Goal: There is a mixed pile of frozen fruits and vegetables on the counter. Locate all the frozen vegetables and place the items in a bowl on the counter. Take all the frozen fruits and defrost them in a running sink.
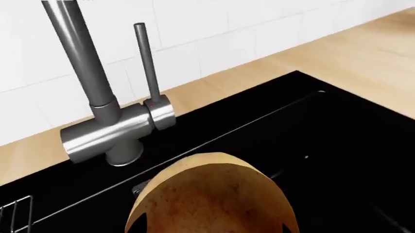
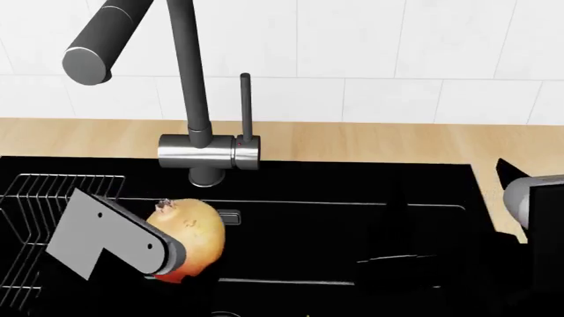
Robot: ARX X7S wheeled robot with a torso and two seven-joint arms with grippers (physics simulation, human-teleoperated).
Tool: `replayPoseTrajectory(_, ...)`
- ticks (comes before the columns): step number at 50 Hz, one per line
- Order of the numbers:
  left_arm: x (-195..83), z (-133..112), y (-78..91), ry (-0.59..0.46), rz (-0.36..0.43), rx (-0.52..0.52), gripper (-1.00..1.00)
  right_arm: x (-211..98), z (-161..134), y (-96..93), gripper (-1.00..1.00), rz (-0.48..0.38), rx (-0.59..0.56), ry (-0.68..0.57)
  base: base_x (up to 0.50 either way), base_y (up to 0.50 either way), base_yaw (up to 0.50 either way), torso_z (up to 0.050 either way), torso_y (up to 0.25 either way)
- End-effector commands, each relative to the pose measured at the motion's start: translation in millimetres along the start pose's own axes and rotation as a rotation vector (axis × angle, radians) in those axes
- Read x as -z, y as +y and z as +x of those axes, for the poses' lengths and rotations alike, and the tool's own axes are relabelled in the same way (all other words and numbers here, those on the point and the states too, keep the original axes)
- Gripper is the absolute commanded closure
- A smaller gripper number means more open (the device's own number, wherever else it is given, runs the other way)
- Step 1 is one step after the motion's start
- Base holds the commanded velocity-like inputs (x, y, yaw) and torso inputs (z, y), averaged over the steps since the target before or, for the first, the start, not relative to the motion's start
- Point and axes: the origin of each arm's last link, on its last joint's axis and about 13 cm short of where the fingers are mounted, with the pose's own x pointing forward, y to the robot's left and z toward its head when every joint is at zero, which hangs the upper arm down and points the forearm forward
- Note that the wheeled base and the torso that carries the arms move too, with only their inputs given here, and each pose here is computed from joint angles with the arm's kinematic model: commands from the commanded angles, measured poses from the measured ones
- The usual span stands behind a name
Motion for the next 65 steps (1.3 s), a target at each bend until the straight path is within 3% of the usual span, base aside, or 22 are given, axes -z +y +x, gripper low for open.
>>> replayPoseTrajectory(1, 4, 25, -1.6, 0.083, 0.02, 0.034, 1.0, -4, -6, -4.6, -1.0, 0.008, 0.02, -0.01, 0.0, 0.0, 0.0, 0.0, 0.0)
replayPoseTrajectory(28, 63, 73, -5.7, 0.302, 0.017, 0.053, 1.0, -6, -13, -8.3, -1.0, 0.036, 0.009, -0.018, 0.0, 0.0, 0.0, 0.0, 0.0)
replayPoseTrajectory(51, 96, 78, -7.6, 0.406, 0.03, 0.058, 1.0, -5, -12, -8.5, -1.0, 0.042, 0.006, -0.011, 0.0, 0.0, 0.0, 0.0, 0.001)
replayPoseTrajectory(58, 91, 77, -7.7, 0.401, 0.039, 0.068, 1.0, -4, -12, -8.3, -1.0, 0.041, 0.004, -0.005, 0.0, 0.0, 0.0, 0.0, 0.0)
replayPoseTrajectory(59, 90, 76, -7.5, 0.398, 0.037, 0.067, -1.0, -4, -11, -8.2, -1.0, 0.041, 0.003, -0.005, 0.0, 0.0, 0.0, 0.0, 0.0)
replayPoseTrajectory(65, 70, 71, -5.8, 0.332, 0.029, 0.055, -1.0, -3, -10, -7.9, -1.0, 0.041, 0.0, -0.001, 0.0, 0.0, 0.0, 0.0, 0.0)
